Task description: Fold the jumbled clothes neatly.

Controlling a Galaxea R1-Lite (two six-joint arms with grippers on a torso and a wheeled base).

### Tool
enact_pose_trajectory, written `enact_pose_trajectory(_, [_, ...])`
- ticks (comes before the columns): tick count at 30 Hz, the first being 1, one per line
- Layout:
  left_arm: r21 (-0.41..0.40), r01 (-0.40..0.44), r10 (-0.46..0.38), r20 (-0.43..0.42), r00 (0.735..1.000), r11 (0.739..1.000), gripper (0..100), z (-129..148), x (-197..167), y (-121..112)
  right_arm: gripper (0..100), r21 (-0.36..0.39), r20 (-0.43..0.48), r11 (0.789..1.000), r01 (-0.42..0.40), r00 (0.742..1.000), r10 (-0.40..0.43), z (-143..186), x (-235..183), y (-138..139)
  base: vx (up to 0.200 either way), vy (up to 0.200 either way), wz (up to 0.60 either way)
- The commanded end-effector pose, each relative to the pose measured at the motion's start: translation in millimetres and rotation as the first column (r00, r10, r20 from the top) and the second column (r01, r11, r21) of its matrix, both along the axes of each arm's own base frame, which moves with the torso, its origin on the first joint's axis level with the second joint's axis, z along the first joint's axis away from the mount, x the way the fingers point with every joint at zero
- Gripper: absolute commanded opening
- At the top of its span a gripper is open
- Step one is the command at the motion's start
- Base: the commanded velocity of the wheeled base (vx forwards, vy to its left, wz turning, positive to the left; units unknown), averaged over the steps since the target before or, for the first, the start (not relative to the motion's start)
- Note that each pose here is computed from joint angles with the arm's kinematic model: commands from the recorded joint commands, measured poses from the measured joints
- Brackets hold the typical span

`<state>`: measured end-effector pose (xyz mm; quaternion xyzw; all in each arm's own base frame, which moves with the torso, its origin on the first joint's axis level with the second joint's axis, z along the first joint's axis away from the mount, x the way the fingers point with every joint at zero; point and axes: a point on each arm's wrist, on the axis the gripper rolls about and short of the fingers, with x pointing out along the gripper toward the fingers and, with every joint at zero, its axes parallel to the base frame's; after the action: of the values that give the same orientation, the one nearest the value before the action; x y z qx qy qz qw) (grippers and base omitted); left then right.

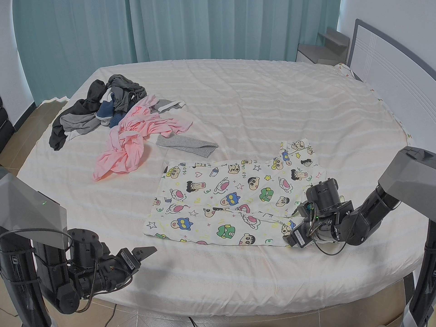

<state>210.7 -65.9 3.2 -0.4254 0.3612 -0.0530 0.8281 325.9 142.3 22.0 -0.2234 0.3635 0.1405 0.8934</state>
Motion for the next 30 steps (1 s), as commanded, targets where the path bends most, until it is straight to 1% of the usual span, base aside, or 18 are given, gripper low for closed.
enact_pose_trajectory(1, [-0.001, 0.000, 0.000, 0.004, 1.000, 1.000, 100, -0.2, -0.7, 0.3, 100, -0.014, -0.013, 1.000, -0.008, 1.000, 0.008, -9.3, 1.9, 6.8, 0.000, 0.000, 0.00])
enact_pose_trajectory(3, [-0.001, 0.000, 0.000, 0.002, 1.000, 1.000, 100, -0.6, -0.7, 0.3, 100, -0.017, -0.009, 1.000, -0.007, 1.000, 0.006, -10.4, 3.2, 9.0, 0.000, 0.000, 0.00])
enact_pose_trajectory(5, [0.000, 0.000, 0.000, 0.001, 1.000, 1.000, 100, -0.9, -0.7, 0.3, 100, -0.030, 0.007, 0.999, 0.013, 1.000, -0.013, -10.0, 7.2, 9.7, 0.000, 0.000, 0.00])
enact_pose_trajectory(10, [0.000, 0.000, 0.000, 0.001, 1.000, 1.000, 100, -0.9, -0.7, 0.3, 100, -0.034, 0.018, 0.999, 0.021, 1.000, -0.020, -11.0, 11.7, 11.6, 0.000, 0.000, 0.00])
enact_pose_trajectory(13, [0.000, 0.000, 0.000, -0.001, 1.000, 1.000, 100, -1.2, -0.7, 0.3, 100, -0.054, 0.020, 0.998, 0.044, 0.999, -0.043, -15.5, 14.4, 10.9, 0.000, 0.000, 0.00])
enact_pose_trajectory(21, [0.000, 0.000, 0.000, -0.002, 1.000, 1.000, 100, -1.6, -0.7, 0.3, 100, -0.056, 0.021, 0.997, 0.056, 0.998, -0.054, -16.0, 16.2, 8.5, 0.000, 0.000, 0.00])
enact_pose_trajectory(22, [0.000, 0.000, 0.000, -0.002, 1.000, 1.000, 100, -1.6, -0.7, 0.3, 0, -0.058, 0.021, 0.997, 0.057, 0.998, -0.055, -16.6, 16.2, 8.5, 0.000, 0.000, 0.00])
enact_pose_trajectory(30, [0.001, 0.000, 0.000, -0.004, 1.000, 1.000, 100, -1.9, -0.7, 0.3, 0, -0.059, 0.041, 0.996, 0.075, 0.997, -0.072, -13.5, 19.5, 8.3, 0.000, 0.000, 0.00])
